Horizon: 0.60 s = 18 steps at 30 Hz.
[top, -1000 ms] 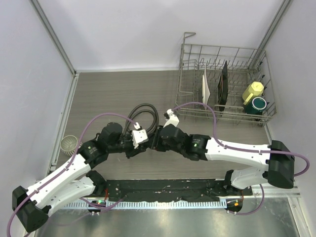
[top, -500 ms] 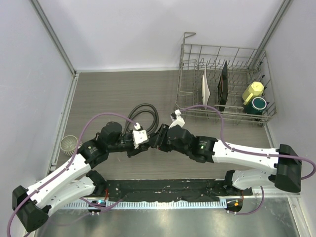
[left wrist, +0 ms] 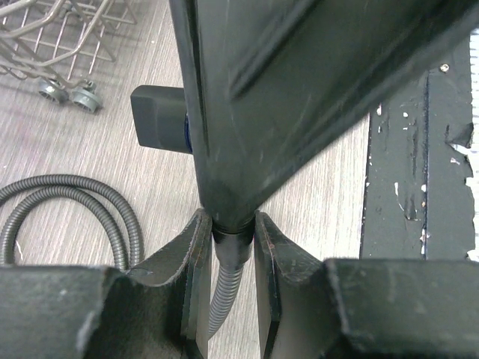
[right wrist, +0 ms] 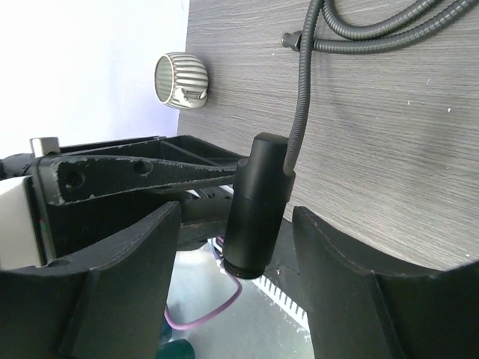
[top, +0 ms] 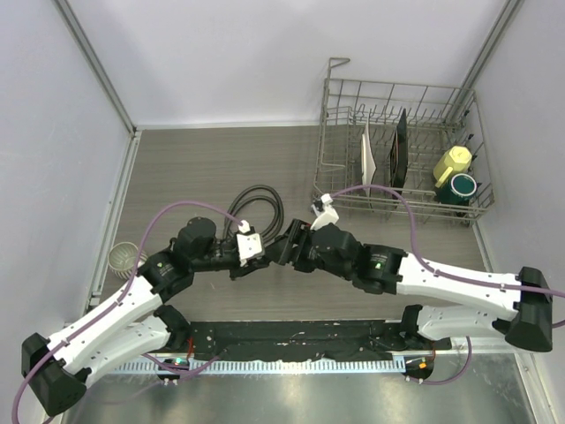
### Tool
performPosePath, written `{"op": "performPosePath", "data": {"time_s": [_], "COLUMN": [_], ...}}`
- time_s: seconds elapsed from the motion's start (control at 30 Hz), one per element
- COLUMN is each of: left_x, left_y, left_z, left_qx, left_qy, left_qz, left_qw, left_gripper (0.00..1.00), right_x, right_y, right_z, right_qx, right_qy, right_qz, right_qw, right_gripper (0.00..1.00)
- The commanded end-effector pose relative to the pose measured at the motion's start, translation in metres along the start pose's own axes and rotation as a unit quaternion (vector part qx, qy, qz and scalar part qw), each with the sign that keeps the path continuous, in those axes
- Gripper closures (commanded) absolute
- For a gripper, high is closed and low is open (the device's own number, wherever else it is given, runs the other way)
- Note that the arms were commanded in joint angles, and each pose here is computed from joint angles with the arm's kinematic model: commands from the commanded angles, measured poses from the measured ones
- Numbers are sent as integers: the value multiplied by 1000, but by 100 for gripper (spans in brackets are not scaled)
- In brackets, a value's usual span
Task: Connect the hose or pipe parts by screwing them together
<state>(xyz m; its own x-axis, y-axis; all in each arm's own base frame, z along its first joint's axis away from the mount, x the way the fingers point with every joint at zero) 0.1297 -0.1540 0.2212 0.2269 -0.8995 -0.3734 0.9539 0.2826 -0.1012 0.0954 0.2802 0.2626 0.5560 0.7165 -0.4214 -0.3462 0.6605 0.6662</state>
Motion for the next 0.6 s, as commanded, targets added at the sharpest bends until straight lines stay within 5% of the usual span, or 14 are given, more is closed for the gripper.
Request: {"op": "performPosePath", "data": {"time_s": [0.0,0.23,0.33,0.47,0.5,0.57], "left_x": [-3,-4,-6,-9,-10,-11], "left_y": [-4,-9,-12,-17,-18,-23], "left_z": [20,21,22,23,23,22], "left_qx": [45,45,49,42,42,35], "left_qy": [-56,-53,-46,-38,-39,-40], "left_qz": [-23,-53,-76,-117,-122,-153], "left_qw": [997,996,995,992,991,987], "left_gripper": [100,100,100,100,100,100], "right_x": [-23,-60,-72,-90,-93,-98], "right_y": [0,-18,-23,-23,-23,-23], "right_z": [14,21,22,32,41,45], "right_qx": [-17,-107,-270,-495,-586,-660], "right_qy": [-40,-54,-43,-66,-82,-86], "right_qz": [-3,-19,43,144,159,184], "right_qw": [999,993,961,854,791,723], "right_gripper": [32,31,31,31,32,30]}}
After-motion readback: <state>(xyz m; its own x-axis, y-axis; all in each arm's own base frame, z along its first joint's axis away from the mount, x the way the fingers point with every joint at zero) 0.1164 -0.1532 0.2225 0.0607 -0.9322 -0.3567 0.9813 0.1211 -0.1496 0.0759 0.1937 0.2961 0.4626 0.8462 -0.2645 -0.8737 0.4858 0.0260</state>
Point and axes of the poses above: each gripper's point midway between its finger pads, its own x axis out along the fingers, its own y axis along the line the jaws close on, z = x × y, the point moved 10 cm from there along -x, back along the fingers, and after that the axes turned 14 degrees about -x, right-handed, at the moved point
